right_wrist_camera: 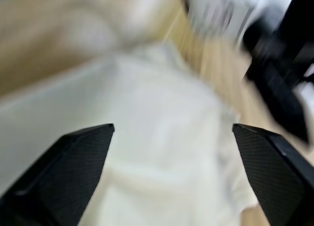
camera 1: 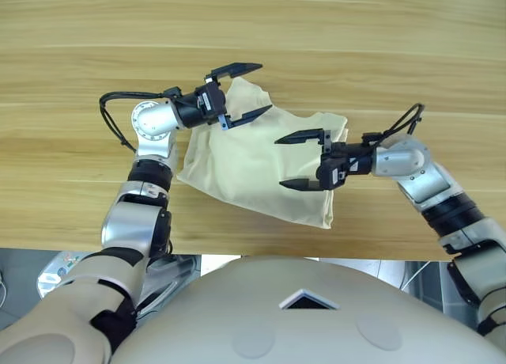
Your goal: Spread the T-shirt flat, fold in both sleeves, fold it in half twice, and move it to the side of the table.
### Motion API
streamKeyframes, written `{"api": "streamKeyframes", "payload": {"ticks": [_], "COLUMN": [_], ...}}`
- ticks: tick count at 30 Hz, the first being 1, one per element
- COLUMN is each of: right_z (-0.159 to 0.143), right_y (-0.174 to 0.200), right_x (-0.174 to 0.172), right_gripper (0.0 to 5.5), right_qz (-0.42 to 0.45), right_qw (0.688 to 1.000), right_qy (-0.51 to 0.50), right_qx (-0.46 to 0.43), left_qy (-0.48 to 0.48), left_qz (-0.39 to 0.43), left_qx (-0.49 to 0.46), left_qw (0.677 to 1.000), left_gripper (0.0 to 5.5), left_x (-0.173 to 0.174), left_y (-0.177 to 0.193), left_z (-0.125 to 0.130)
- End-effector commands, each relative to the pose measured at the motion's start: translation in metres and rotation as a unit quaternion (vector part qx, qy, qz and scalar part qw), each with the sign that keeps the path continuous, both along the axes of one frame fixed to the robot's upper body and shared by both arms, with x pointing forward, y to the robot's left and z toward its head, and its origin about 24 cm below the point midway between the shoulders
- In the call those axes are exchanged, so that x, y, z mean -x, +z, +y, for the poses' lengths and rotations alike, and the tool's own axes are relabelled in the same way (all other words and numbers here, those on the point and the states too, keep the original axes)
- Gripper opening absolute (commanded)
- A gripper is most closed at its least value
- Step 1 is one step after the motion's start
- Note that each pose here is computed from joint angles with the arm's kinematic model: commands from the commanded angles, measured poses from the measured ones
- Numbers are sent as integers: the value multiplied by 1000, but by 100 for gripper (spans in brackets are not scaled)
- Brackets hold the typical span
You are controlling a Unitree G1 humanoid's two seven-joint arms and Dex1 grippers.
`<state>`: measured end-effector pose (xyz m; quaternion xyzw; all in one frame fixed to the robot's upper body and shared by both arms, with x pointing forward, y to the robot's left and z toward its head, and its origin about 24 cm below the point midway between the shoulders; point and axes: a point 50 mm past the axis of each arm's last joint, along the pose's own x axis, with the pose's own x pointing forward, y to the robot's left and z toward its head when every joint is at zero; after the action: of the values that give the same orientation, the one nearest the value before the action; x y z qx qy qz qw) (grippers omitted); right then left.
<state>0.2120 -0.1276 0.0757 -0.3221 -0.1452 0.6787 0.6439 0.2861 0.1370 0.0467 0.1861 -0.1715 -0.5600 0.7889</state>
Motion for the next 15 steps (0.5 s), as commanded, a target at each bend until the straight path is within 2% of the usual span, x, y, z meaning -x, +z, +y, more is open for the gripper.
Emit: {"api": "streamKeyframes", "payload": {"ticks": [1,3,6,10,15], "right_z": [7,13,24,35,43], "right_y": [18,17,14,-4,-33], "right_x": [6,9,10,3,-23], "right_gripper": [447,447,447,447,447], "right_qz": [-10,-5,-1,10,20], "right_qw": [1000,999,998,993,987], "right_qy": [28,43,62,79,44], "right_qx": [7,17,31,87,154], "left_qy": [10,18,49,45,-9], "left_qz": [-5,-3,4,43,65], "left_qx": [17,57,176,363,472], "left_qw": [1000,998,983,930,879], "left_gripper": [345,345,345,345,345], "left_x": [-4,-8,-23,-35,-29], "left_y": [7,16,46,86,107], "left_z": [6,10,28,62,83]}}
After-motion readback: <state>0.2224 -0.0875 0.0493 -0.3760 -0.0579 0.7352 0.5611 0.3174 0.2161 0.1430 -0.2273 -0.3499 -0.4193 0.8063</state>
